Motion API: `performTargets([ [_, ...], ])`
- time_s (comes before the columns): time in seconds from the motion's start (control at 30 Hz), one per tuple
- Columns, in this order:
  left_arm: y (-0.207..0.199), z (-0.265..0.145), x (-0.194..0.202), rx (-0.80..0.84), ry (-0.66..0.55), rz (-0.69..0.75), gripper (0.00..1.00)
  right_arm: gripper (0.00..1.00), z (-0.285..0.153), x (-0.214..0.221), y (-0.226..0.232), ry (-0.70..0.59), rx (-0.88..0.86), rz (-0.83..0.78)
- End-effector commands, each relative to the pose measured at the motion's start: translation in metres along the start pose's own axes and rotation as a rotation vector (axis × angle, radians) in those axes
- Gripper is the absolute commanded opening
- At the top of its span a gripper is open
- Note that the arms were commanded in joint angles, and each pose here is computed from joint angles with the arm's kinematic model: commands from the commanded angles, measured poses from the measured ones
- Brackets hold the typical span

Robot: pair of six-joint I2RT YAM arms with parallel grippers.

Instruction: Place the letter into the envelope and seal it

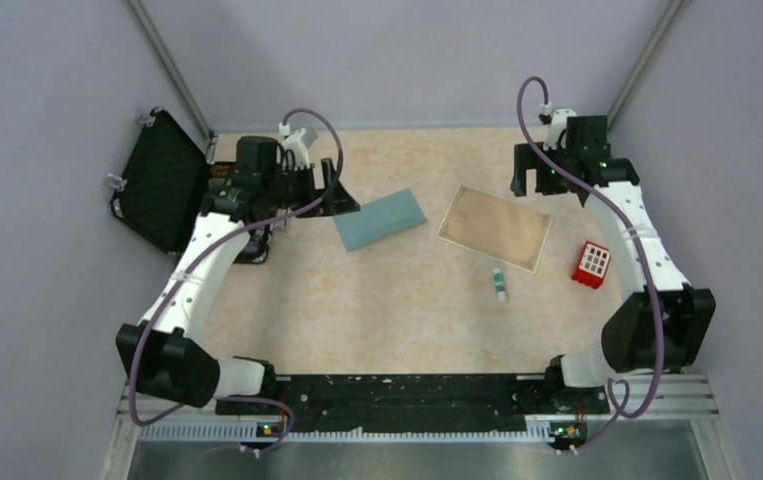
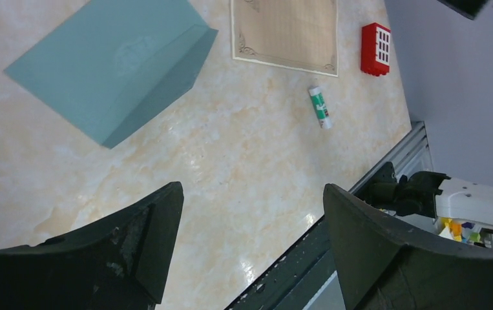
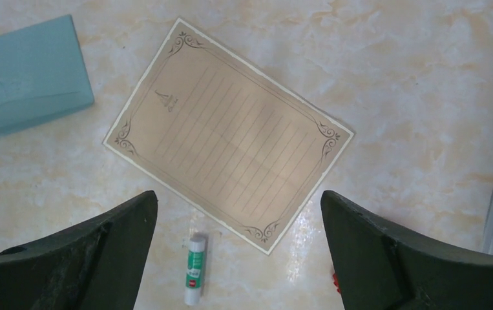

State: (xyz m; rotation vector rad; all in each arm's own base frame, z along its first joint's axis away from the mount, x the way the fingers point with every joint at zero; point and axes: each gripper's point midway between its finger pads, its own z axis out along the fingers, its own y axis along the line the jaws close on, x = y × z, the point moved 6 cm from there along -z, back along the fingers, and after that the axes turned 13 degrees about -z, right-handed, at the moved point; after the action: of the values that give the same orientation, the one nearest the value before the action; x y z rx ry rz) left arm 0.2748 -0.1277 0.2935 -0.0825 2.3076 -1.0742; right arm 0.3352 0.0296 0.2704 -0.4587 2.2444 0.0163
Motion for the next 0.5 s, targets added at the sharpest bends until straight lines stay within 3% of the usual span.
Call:
performTargets([
  [0.0, -0.044, 0.019, -0.029, 0.075, -0.059, 0.031, 0.84, 0.99, 0.022, -0.019, -0.016, -0.021, 0.033, 0.123],
  [0.2, -0.088, 0.082, -0.037, 0.163, -0.013, -0.012, 0.84, 0.99, 0.06, 0.006, -0.033, 0.133, -0.03, 0.23],
  [0.37, -0.075, 0.152, -0.035, 0.115, 0.029, -0.214, 0.83, 0.95, 0.094, 0.034, -0.051, 0.214, -0.025, 0.258],
  [0.47, -0.074, 0.185, -0.021, 0.092, 0.04, -0.263, 0.83, 0.96, 0.111, 0.048, -0.071, 0.251, -0.014, 0.324],
])
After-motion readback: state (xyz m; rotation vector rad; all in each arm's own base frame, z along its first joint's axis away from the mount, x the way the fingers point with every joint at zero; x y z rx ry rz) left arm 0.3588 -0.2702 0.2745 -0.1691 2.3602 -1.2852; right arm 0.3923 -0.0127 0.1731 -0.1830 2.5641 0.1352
